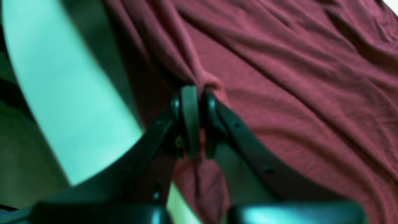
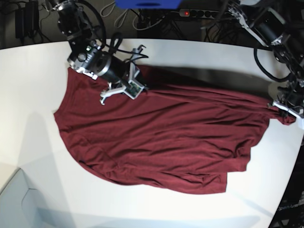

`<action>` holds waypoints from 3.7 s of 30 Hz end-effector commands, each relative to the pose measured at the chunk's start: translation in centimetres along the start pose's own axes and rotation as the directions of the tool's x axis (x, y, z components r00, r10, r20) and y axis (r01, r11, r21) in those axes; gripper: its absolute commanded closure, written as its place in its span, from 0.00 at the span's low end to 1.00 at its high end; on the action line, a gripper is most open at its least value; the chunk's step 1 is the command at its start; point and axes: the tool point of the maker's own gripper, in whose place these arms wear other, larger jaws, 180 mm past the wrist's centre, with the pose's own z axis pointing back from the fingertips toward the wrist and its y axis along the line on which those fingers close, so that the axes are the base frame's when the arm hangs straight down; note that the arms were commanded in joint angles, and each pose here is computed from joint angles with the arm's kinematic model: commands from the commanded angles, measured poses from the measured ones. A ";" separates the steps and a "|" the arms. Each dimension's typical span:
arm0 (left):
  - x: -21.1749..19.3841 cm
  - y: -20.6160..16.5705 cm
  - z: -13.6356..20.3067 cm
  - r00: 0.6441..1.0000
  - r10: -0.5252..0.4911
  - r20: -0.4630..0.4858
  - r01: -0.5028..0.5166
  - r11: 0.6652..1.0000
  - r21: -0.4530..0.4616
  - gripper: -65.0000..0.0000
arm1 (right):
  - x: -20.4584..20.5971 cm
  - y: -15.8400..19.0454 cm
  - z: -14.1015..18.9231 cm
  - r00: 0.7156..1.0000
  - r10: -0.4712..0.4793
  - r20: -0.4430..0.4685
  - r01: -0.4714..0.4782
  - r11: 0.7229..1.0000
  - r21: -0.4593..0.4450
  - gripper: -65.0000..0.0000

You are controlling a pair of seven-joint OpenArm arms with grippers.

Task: Layout the t-shirt on the table in an organized manner, then fold the t-shirt properly
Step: 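Move the left gripper with its corner toward the shirt body, lowering it, then pull the right gripper's corner outward to spread the shirt flat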

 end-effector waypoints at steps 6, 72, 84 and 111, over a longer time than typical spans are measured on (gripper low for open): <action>3.1 -0.1 -1.1 0.999 -0.025 0.043 0.026 0.999 -0.023 1.00 | 0.8 -1.6 -0.8 1.000 0.003 0.028 -0.003 1.000 -0.011 1.00; -1.2 -0.9 -4.3 0.999 -0.020 0.030 0.022 0.996 -0.083 0.01 | -1.3 -4.8 2.2 0.993 -0.119 0.010 0.119 0.980 -0.163 0.43; -0.4 -2.1 -4.4 0.994 0.077 0.073 -0.066 0.987 -0.149 0.00 | -2.2 -3.6 2.6 0.991 -0.134 -0.009 0.131 0.980 -0.149 0.43; -2.1 -2.7 -6.4 0.983 0.172 0.057 -0.160 0.971 -0.180 0.96 | -9.8 -5.8 10.3 0.951 -0.286 -0.118 0.227 0.905 -0.359 0.43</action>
